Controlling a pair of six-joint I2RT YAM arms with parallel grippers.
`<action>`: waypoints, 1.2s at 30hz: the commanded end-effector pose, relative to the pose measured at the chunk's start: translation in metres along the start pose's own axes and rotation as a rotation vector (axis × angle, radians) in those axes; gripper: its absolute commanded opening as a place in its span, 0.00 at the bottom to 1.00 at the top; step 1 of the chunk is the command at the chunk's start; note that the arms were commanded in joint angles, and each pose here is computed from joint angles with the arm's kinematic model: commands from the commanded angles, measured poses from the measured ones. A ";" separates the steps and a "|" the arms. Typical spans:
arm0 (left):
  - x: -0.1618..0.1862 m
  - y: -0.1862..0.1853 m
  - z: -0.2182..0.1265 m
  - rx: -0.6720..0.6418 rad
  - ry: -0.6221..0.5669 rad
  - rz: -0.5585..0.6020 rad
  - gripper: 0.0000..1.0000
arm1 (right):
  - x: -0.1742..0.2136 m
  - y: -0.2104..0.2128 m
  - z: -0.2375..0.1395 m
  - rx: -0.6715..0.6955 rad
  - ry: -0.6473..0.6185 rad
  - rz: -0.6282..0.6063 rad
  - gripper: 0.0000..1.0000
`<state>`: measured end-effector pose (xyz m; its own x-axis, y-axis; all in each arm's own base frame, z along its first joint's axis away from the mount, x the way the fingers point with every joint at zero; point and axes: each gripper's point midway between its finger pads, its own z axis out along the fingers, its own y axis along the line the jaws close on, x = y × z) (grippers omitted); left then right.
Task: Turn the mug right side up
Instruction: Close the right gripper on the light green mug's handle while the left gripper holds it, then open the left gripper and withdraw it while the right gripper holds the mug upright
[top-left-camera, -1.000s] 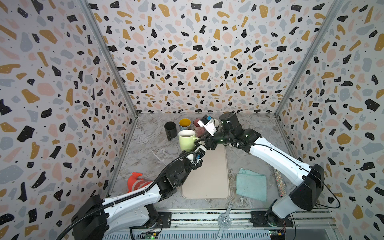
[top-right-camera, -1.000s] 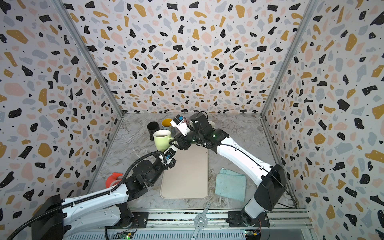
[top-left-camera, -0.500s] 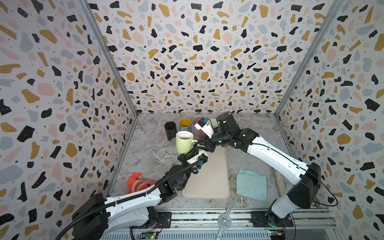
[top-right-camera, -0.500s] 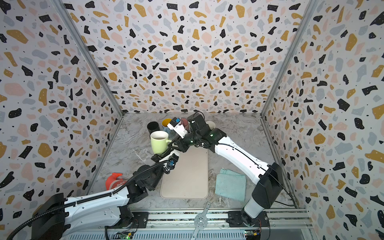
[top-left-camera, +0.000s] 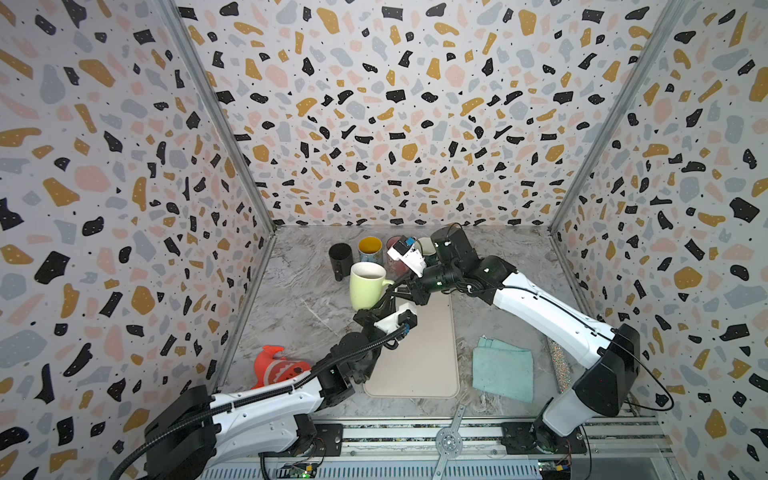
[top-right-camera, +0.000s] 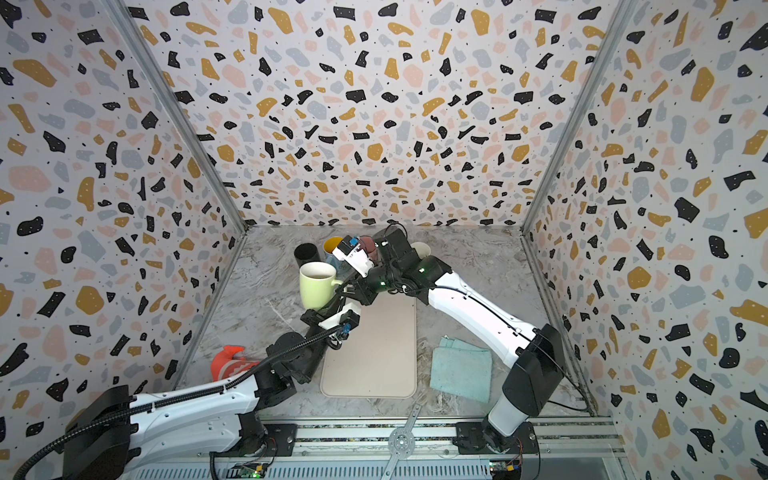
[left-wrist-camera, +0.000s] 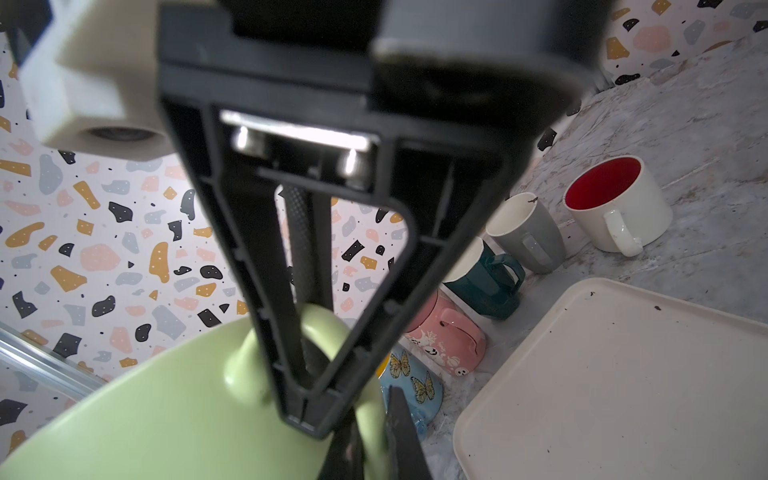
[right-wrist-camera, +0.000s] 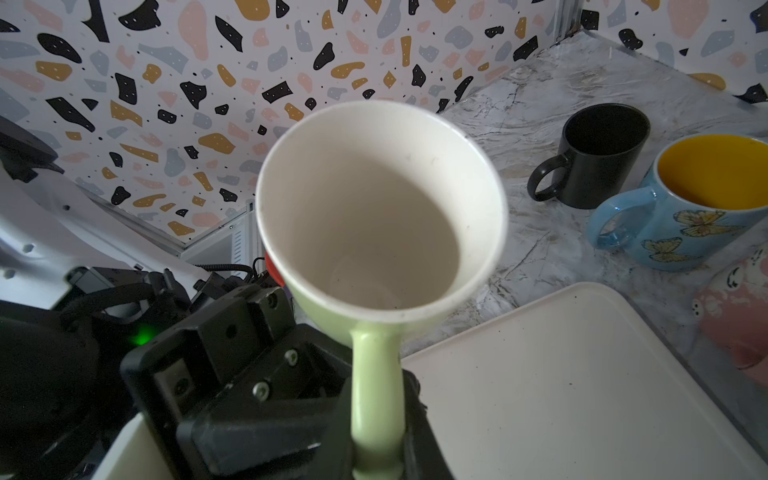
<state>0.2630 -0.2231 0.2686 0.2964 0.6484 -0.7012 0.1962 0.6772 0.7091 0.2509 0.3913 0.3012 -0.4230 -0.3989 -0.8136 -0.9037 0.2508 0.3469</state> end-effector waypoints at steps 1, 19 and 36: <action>-0.027 0.052 -0.006 -0.183 -0.074 -0.108 0.00 | 0.012 -0.015 -0.004 0.071 0.026 0.051 0.00; -0.031 0.060 -0.007 -0.181 -0.068 -0.173 0.29 | 0.004 0.001 -0.004 0.042 -0.044 0.016 0.00; -0.038 0.055 -0.014 -0.087 -0.098 -0.196 0.45 | -0.013 -0.003 -0.016 0.101 -0.154 0.016 0.00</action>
<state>0.2542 -0.2141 0.2849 0.2956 0.5964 -0.7463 0.2177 0.7187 0.6604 0.2618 0.3872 0.2799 -0.4722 -0.3291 -0.8177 -0.8633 0.3601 0.3536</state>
